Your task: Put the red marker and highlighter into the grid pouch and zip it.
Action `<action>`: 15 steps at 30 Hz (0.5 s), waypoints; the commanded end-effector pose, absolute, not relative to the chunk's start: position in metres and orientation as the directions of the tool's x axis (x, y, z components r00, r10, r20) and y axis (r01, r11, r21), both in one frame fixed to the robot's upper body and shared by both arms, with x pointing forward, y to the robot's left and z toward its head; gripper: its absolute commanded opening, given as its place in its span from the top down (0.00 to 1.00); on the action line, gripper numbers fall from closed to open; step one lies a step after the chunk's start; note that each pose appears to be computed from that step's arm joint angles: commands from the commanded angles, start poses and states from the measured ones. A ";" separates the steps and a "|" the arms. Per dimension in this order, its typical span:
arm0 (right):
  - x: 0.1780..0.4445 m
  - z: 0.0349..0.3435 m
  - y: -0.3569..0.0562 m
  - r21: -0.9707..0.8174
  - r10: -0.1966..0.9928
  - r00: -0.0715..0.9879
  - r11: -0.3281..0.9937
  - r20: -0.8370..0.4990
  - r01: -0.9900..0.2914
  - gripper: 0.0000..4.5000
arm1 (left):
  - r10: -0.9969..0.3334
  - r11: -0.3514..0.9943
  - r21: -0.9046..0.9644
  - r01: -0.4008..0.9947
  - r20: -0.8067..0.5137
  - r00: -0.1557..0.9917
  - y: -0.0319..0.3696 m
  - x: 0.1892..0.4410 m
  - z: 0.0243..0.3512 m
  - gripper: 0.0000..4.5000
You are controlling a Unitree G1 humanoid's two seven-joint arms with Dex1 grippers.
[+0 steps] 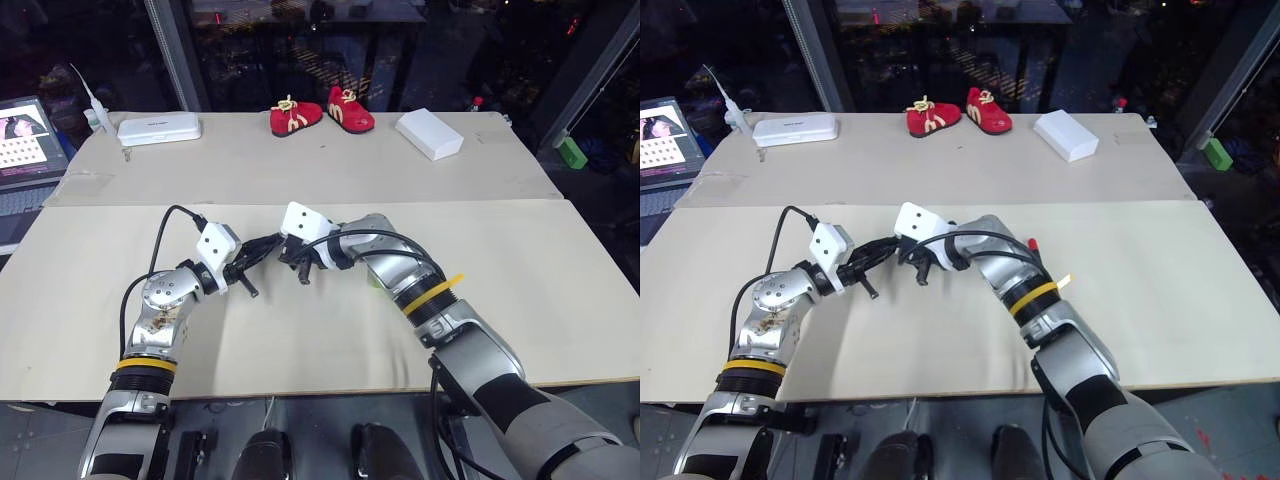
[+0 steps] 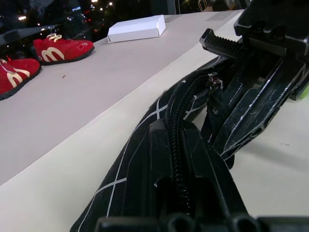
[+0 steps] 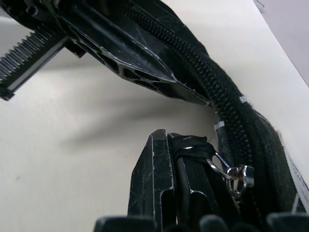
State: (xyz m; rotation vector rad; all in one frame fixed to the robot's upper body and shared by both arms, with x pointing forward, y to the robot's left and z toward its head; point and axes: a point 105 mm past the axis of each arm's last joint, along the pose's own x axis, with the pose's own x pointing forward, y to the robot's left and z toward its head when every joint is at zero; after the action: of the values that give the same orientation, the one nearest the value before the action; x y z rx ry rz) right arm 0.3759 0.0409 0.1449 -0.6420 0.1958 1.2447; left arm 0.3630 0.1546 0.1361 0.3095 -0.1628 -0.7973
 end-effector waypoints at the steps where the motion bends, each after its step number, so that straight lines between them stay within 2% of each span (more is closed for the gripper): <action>1: 0.378 0.173 0.047 -0.381 0.856 0.335 0.180 -0.394 -0.907 0.72 | -0.737 0.646 0.363 0.672 0.066 0.673 0.148 0.363 0.150 1.00; 3: 0.373 0.178 0.037 -0.323 0.873 0.295 0.170 -0.389 -0.931 0.59 | -0.733 0.649 0.362 0.669 0.062 0.677 0.150 0.362 0.148 1.00; 5: 0.360 0.181 0.019 -0.227 0.897 0.216 0.134 -0.386 -0.965 0.42 | -0.726 0.656 0.360 0.663 0.062 0.685 0.153 0.361 0.148 1.00; 7: 0.347 0.180 0.002 -0.169 0.905 0.160 0.100 -0.394 -0.981 0.42 | -0.721 0.662 0.359 0.657 0.065 0.690 0.154 0.360 0.148 1.00; 11: 0.303 0.178 -0.052 -0.107 0.911 0.055 0.012 -0.408 -0.994 0.42 | -0.711 0.673 0.356 0.648 0.071 0.699 0.157 0.359 0.149 1.00; 13: 0.292 0.176 -0.078 -0.122 0.897 0.092 0.043 -0.433 -0.992 0.42 | -0.706 0.679 0.355 0.643 0.076 0.704 0.158 0.359 0.149 1.00; 15: 0.304 0.177 -0.105 -0.184 0.856 0.251 0.186 -0.453 -0.965 0.42 | -0.699 0.688 0.350 0.636 0.083 0.710 0.158 0.359 0.149 1.00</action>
State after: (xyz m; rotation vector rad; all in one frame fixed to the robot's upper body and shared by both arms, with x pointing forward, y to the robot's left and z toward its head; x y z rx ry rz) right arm 0.2989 -0.0952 0.1515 -0.4304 0.3746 1.3908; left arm 0.3595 0.1590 0.1340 0.3017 -0.1624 -0.7652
